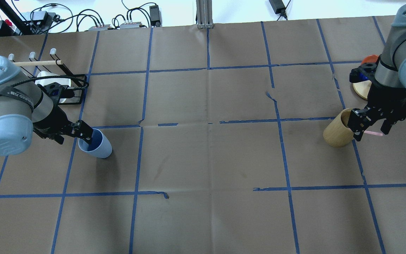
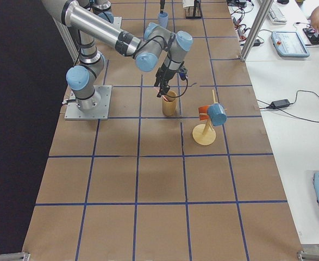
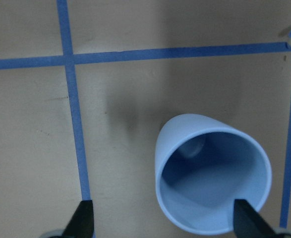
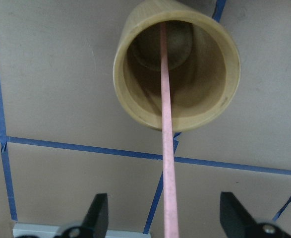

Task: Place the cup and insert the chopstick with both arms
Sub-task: 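Grasp the blue cup with the left gripper while the right grips the chopstick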

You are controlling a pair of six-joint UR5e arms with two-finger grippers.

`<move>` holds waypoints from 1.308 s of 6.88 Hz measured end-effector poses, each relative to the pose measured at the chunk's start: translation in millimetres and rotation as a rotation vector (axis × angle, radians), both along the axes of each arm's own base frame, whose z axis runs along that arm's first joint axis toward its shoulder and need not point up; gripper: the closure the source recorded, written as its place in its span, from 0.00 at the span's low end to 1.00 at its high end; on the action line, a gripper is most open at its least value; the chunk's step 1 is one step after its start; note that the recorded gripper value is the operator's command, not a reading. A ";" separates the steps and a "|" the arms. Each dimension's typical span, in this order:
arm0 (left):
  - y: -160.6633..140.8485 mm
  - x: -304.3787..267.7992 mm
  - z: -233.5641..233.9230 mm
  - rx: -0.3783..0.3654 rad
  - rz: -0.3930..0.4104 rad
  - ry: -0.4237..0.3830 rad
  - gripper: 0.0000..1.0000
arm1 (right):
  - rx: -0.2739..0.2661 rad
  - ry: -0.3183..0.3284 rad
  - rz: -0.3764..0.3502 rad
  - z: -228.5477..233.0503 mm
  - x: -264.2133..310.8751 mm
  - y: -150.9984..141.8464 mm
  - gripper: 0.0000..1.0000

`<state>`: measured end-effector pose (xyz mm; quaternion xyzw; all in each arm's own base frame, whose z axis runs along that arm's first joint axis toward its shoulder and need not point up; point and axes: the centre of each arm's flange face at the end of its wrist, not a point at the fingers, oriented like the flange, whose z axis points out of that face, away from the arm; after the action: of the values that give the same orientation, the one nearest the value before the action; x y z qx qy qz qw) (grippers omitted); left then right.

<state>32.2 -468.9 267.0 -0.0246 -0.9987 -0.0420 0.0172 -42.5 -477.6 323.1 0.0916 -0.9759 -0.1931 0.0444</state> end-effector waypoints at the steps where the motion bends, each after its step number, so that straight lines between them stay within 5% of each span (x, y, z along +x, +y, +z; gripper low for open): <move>1: -2.7 0.9 -8.5 0.000 0.000 -0.001 0.16 | 0.019 0.014 0.002 -1.6 -3.1 2.9 0.51; 4: -7.0 3.0 -18.7 0.003 0.003 -0.001 0.75 | 0.047 0.031 -0.004 -2.9 -5.4 7.3 0.94; 5: -7.4 3.4 -19.3 0.003 0.009 -0.001 0.93 | 0.056 0.030 -0.018 -2.7 -4.7 8.8 0.97; 9: -15.5 -8.4 -10.3 -0.017 0.038 0.008 0.96 | 0.056 0.028 -0.032 5.0 -3.6 10.3 0.97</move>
<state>23.8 -484.4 256.7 -0.0061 -0.9992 -0.0331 0.0220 -46.0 -467.3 328.1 0.0748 -0.9707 -0.2224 0.0522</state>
